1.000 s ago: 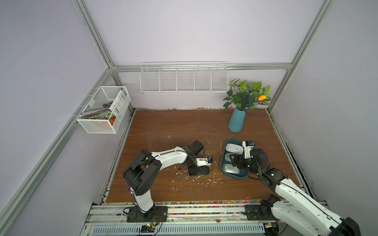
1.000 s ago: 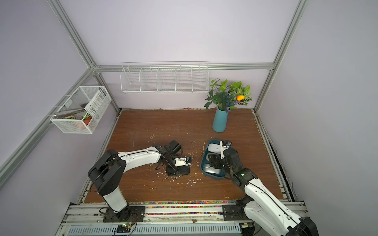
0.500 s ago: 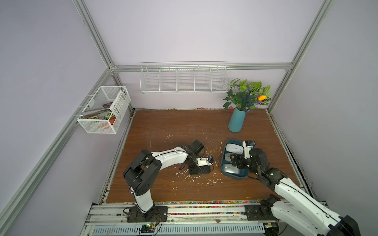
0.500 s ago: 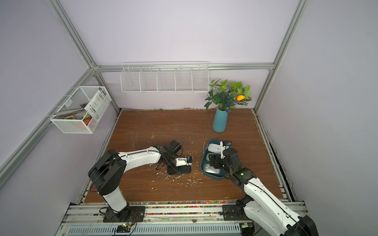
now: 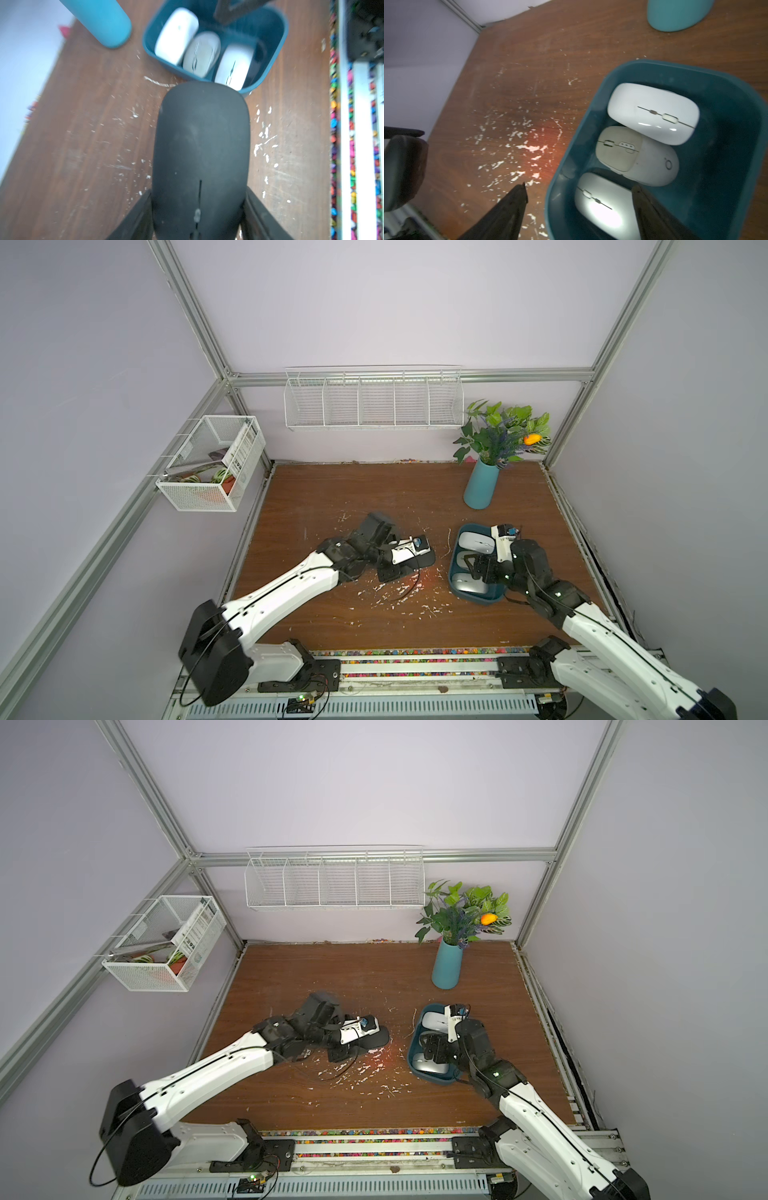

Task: Put the mouse in the storage box
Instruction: Pick up the mouse from the center of the board.

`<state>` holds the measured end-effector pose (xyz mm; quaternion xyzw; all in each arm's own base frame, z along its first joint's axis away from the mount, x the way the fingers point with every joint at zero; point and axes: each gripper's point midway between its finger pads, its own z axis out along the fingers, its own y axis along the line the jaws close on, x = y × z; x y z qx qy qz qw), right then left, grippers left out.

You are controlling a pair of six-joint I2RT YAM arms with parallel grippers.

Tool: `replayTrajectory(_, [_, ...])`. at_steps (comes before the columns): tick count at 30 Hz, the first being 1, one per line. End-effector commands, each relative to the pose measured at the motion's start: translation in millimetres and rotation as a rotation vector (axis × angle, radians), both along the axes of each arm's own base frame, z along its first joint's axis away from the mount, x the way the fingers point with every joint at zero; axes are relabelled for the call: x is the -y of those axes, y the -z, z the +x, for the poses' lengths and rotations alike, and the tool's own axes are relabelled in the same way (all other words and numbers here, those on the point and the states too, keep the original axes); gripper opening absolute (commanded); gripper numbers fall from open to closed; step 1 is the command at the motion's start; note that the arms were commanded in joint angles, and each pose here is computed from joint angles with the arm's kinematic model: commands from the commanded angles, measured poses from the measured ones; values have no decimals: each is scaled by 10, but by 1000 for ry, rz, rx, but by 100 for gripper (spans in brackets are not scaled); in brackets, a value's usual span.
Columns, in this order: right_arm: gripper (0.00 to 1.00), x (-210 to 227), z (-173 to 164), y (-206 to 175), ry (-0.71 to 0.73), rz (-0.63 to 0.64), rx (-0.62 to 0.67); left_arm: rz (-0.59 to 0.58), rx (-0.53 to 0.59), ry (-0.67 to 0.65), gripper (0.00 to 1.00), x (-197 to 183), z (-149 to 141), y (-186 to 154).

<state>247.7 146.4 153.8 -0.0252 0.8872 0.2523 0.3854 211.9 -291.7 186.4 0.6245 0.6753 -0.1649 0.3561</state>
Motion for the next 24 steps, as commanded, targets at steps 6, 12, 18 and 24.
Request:
replayTrajectory(6, [89, -509, -125, -631, -140, 403, -50, -139, 64, -52, 46, -251, -232, -85])
replayTrajectory(12, [88, -773, -140, -748, -180, 425, -46, -114, 68, -66, 45, -262, -191, 63])
replayTrajectory(18, [86, -1112, -148, -683, -230, 470, -103, -108, 54, -66, 44, -246, -185, 75])
replayTrajectory(24, [83, -1463, -226, -613, -302, 466, -133, -117, 58, -63, 44, -246, -195, 68])
